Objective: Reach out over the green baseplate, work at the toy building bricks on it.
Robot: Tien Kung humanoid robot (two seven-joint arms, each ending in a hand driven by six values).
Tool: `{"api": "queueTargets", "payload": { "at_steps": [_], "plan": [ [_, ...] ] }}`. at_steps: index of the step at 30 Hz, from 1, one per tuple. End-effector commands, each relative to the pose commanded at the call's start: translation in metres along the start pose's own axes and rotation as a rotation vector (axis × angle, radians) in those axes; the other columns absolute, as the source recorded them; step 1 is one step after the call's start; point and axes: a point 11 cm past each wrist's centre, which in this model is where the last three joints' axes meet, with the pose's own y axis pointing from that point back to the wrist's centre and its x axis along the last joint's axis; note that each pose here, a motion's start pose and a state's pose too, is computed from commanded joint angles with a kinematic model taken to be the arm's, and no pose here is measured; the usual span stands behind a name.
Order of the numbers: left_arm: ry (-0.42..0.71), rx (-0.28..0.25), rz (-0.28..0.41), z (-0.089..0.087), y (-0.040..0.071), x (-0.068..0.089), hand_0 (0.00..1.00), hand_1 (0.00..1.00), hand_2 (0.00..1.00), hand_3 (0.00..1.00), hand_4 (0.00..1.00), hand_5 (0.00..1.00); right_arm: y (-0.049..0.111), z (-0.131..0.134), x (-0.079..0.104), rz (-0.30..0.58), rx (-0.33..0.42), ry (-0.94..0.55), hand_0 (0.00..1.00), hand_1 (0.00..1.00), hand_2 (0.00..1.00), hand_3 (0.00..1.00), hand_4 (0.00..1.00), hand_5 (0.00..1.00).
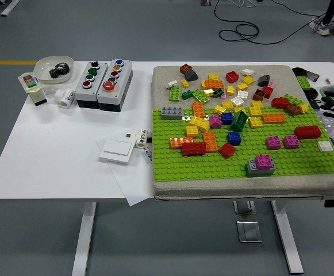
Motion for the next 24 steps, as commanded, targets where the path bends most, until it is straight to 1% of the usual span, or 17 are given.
{"api": "queueTargets", "payload": {
  "at_steps": [1, 4, 13, 24],
  "plan": [
    [0.000, 0.000, 0.000, 0.000, 0.000, 0.000, 0.600, 0.688, 0.654, 0.549, 0.566, 0.612, 0.000, 0.000, 0.001, 0.006, -0.001, -0.027, 0.840, 0.798, 0.830, 0.838, 0.990, 0.762],
    [0.000, 0.001, 0.001, -0.001, 0.000, 0.000, 0.600, 0.688, 0.654, 0.549, 0.566, 0.612, 0.000, 0.001, 0.002, 0.019, -0.008, -0.075, 0.840, 0.798, 0.830, 0.838, 0.990, 0.762],
    [-0.004, 0.005, 0.001, -0.002, 0.000, 0.000, 0.599, 0.687, 0.654, 0.549, 0.566, 0.612, 0.002, 0.007, 0.004, 0.030, -0.033, -0.081, 0.840, 0.797, 0.830, 0.835, 0.998, 0.793],
    [-0.010, 0.007, 0.002, -0.004, -0.001, 0.001, 0.599, 0.687, 0.654, 0.549, 0.565, 0.613, 0.003, 0.011, 0.003, 0.028, -0.050, -0.091, 0.846, 0.800, 0.829, 0.837, 0.998, 0.791]
  ]
}}
